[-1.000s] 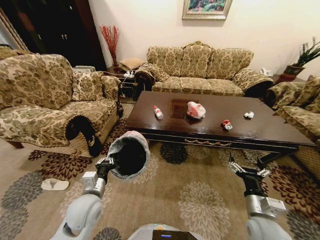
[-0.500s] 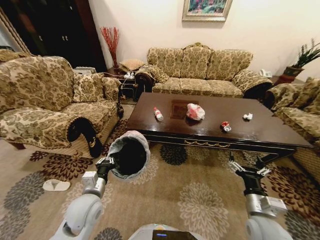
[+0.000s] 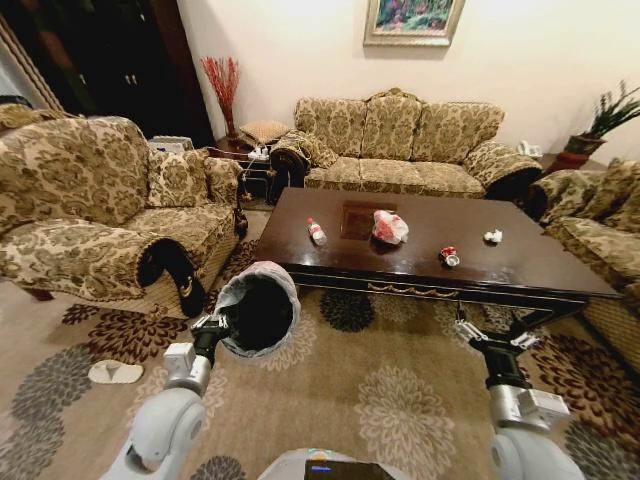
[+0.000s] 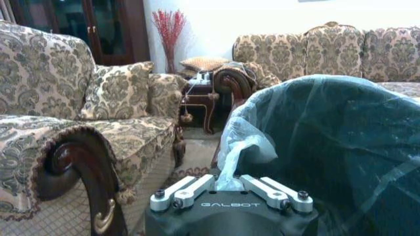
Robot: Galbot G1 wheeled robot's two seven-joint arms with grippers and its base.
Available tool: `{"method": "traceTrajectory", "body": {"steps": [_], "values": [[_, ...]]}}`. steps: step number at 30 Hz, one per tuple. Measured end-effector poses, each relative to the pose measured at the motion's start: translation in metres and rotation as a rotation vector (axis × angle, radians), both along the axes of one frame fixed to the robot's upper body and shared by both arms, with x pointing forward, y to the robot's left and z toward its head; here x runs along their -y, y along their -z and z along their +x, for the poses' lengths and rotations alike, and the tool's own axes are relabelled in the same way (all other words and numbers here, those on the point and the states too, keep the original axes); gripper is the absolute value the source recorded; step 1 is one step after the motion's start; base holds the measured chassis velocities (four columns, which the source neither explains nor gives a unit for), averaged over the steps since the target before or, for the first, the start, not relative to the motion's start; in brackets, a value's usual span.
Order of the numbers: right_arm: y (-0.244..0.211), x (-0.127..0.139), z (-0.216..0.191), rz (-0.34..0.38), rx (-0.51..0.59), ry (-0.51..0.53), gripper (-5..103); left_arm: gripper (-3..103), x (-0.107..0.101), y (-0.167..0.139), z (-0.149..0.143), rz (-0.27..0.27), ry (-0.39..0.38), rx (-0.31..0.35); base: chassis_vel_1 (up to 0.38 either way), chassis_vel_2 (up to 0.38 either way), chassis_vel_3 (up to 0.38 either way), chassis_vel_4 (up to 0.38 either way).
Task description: Move to the front of the table and place the trash on the table into the trash bin.
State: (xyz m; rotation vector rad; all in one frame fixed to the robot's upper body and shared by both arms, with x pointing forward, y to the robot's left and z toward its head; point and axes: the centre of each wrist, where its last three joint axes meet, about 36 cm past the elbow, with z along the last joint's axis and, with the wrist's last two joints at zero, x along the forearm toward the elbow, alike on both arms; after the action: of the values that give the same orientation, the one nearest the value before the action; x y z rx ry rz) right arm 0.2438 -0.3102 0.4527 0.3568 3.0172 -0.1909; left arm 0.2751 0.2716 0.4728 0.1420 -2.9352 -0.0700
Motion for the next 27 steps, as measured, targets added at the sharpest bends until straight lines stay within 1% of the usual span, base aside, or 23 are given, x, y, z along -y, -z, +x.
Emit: {"method": "traceTrajectory", "body": {"steps": [22,27], "values": [[-0.0027,-0.0005,-0.0033,-0.003,-0.007,0.003,100,2,0.001,0.0004,-0.0008,-0.005,-0.006,0.002,0.0,0.0,0.0,0.0],[-0.005,-0.0006,-0.0065,-0.012,-0.027,-0.017,100,2,0.0016,0.0012,-0.0016,-0.011,-0.009,0.011,0.0,0.0,0.0,0.0]]}}
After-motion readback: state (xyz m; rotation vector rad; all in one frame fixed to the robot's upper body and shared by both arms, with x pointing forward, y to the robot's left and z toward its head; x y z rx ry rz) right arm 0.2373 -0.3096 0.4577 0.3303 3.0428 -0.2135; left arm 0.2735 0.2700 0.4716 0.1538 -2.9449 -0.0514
